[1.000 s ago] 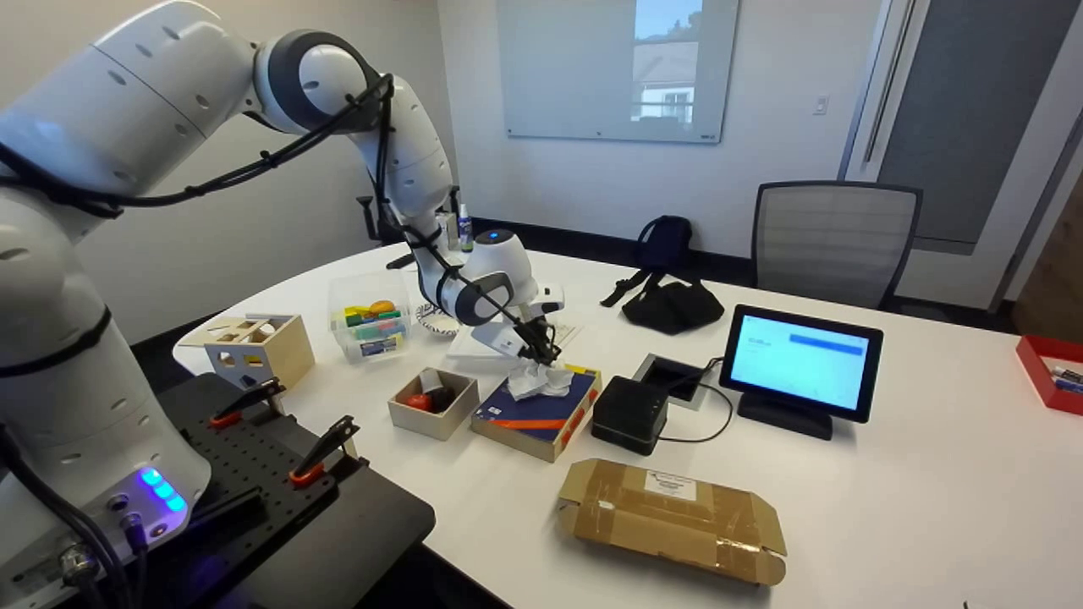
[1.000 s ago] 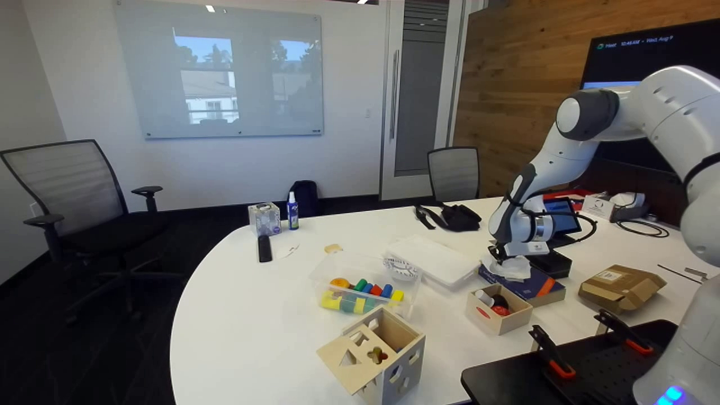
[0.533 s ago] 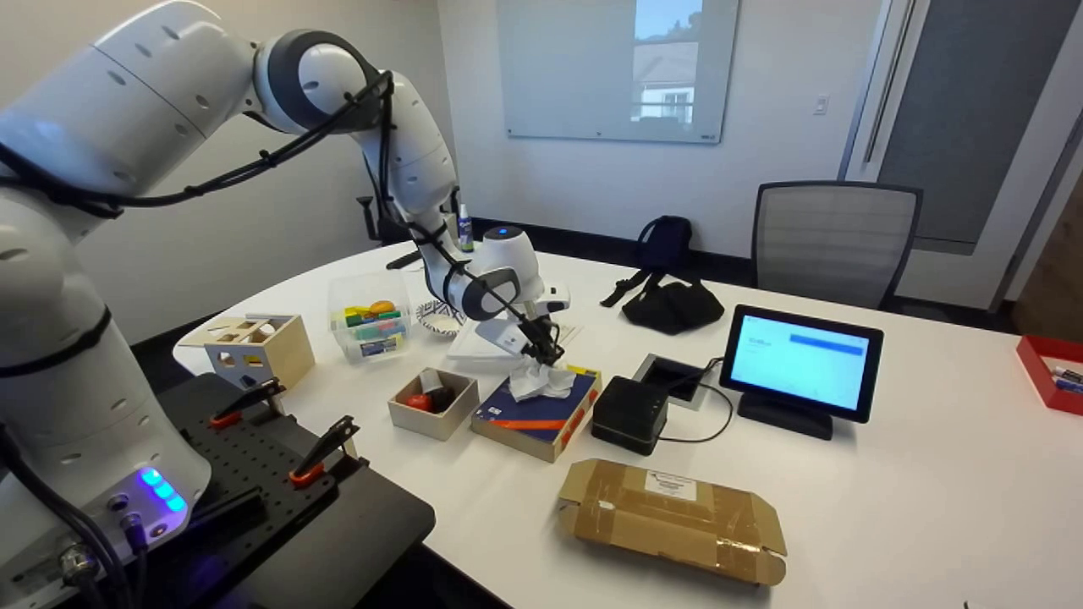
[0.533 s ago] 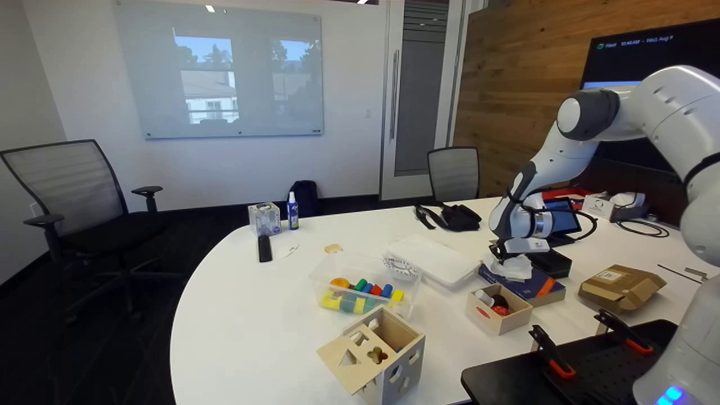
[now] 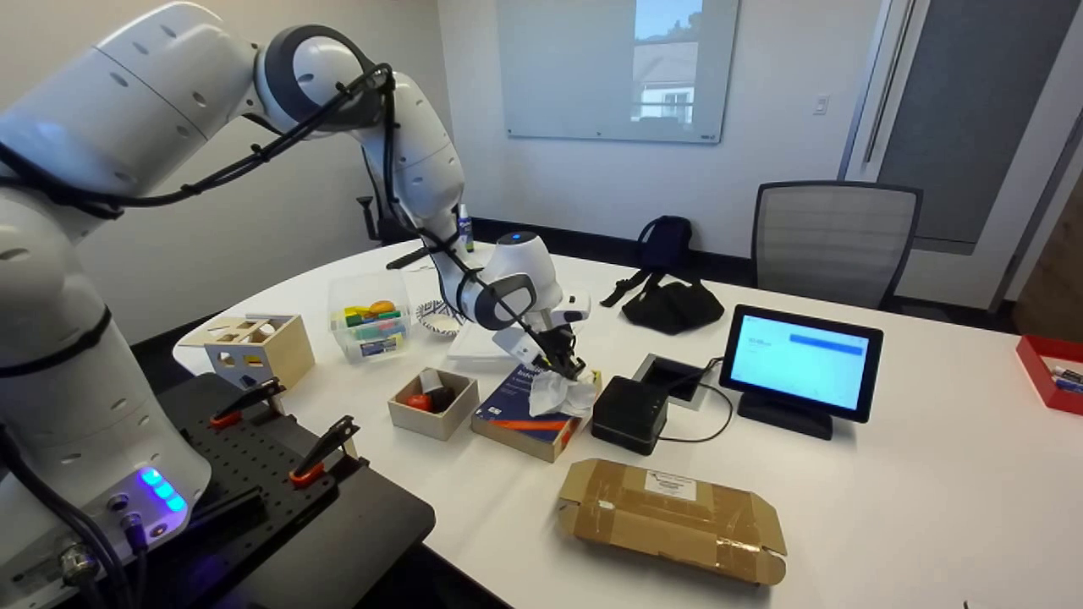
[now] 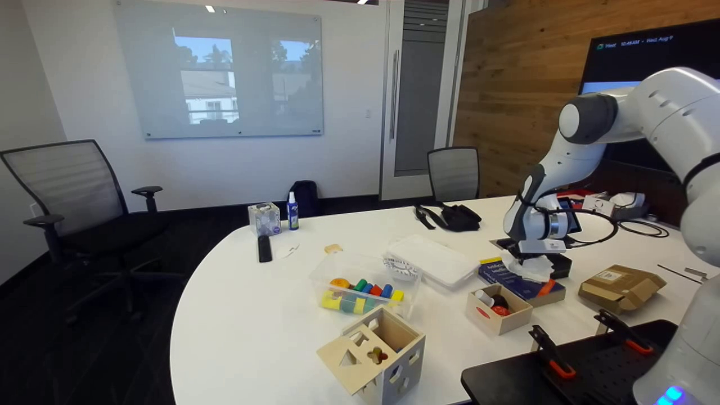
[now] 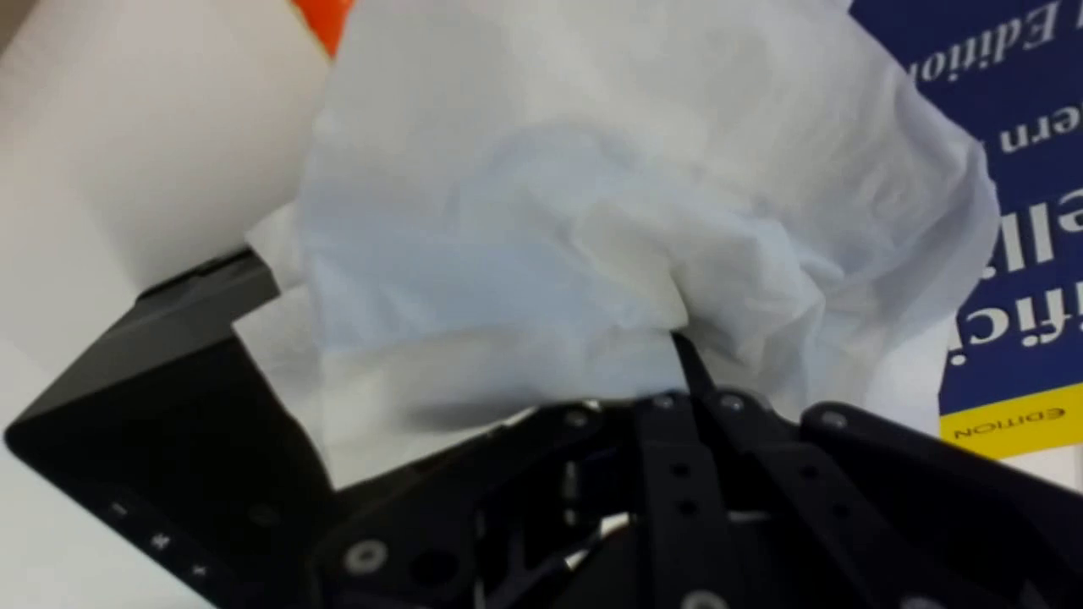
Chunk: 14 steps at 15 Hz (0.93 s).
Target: Use the paper towel to wipe the book
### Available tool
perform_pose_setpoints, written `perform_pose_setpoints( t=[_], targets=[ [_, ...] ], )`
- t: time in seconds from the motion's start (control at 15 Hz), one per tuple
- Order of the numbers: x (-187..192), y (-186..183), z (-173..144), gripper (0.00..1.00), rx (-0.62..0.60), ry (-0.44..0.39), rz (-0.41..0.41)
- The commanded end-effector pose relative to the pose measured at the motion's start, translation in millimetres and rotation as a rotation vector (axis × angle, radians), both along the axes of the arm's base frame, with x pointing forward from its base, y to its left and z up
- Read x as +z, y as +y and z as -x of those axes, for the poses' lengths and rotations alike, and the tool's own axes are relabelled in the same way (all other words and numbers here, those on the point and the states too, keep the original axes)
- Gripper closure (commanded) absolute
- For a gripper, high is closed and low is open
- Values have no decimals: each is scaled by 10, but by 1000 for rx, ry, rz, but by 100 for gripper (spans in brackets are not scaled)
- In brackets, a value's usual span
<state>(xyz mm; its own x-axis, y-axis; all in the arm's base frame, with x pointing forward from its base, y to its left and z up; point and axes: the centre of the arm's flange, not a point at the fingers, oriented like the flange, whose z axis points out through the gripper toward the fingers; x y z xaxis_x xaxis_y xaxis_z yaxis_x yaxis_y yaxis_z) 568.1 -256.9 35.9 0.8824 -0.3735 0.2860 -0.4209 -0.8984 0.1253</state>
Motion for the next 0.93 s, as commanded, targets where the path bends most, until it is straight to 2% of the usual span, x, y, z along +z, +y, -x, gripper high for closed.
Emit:
perform_pose_setpoints(
  t=[0.0, 0.27, 0.6, 0.87],
  targets=[
    [-43, 70, 6, 100, -15, -20, -25],
    [-46, 293, -12, 100, 41, -17, -129],
    [-7, 548, 26, 100, 104, 53, -256],
    [-22, 532, 115, 100, 71, 120, -271]
  ],
)
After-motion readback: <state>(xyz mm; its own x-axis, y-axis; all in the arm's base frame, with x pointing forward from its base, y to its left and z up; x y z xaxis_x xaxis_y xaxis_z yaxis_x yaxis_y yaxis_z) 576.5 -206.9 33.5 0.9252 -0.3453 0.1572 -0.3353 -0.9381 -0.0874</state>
